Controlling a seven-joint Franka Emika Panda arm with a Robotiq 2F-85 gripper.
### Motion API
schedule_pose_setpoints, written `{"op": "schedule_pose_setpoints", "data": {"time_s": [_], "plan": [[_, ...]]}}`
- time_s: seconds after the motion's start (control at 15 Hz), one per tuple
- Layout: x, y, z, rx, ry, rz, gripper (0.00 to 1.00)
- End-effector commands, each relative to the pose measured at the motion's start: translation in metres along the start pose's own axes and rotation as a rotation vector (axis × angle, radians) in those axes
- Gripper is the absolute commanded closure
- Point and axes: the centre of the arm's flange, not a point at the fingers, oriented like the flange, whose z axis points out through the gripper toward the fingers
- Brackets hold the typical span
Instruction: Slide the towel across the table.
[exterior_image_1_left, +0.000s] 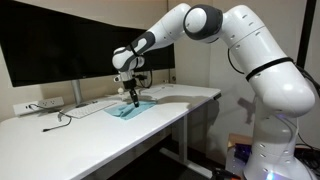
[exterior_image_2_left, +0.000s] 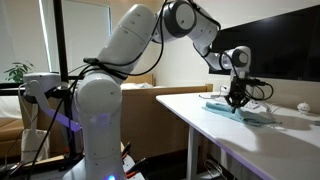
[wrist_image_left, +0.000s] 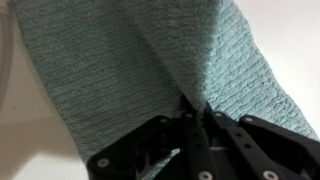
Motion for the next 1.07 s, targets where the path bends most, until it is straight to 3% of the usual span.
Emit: {"op": "schedule_pose_setpoints", "data": {"time_s": [0.0, 0.67, 1.0], "plan": [[-0.044, 0.017, 0.001, -0.001, -0.012, 0.032, 0.91], [-0.161, 0.081, 0.006, -0.001, -0.051, 0.070, 0.91], [-0.221, 0.101, 0.003, -0.020, -0.123, 0.019, 0.91]]}}
